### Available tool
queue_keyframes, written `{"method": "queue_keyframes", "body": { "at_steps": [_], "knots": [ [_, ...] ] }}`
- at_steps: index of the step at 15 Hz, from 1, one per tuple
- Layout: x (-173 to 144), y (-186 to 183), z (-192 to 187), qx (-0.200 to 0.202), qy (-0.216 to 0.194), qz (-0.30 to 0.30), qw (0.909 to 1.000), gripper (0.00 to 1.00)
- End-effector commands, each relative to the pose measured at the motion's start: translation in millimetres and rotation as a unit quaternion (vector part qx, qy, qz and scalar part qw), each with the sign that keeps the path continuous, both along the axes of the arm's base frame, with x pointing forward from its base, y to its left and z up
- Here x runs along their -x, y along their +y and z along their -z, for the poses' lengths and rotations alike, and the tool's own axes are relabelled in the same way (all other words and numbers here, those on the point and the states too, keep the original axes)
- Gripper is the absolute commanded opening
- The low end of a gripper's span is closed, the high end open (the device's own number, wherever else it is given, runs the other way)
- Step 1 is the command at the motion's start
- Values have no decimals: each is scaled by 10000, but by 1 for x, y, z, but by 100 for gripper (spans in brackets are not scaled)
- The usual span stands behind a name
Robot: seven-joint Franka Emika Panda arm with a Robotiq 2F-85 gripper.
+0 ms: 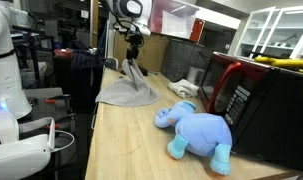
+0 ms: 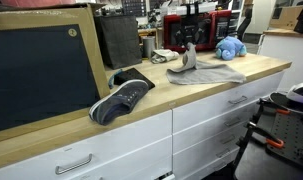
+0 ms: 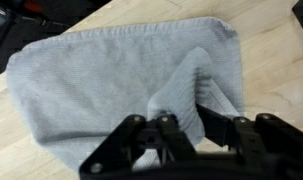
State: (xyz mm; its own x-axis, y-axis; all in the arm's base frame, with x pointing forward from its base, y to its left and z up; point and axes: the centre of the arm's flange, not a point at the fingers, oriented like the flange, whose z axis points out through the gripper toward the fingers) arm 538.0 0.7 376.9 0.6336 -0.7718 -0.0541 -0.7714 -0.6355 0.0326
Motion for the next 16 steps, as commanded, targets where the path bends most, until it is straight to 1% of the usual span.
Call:
{"method": "queue_keyframes", "body": {
  "at_steps": [1, 2, 3, 4, 6, 9, 11, 13, 16],
  "knots": [
    [24, 16, -11, -128, -80, 163, 9998, 23],
    [25, 16, -12, -157, -83, 155, 9997, 35],
    [24, 14, -13, -189, -120, 177, 9996, 40],
    [21, 10, -15, -214, -150, 225, 9994, 48],
    [7, -6, -19, -266, -137, 429, 9986, 62],
    [-21, -46, -16, -239, -127, 785, 9965, 85],
    [-38, -74, -2, -164, -175, 1007, 9946, 99],
    [-56, -99, 22, -60, -174, 1239, 9921, 100],
    [-80, -122, 64, 60, -39, 1547, 9879, 100]
  ]
}}
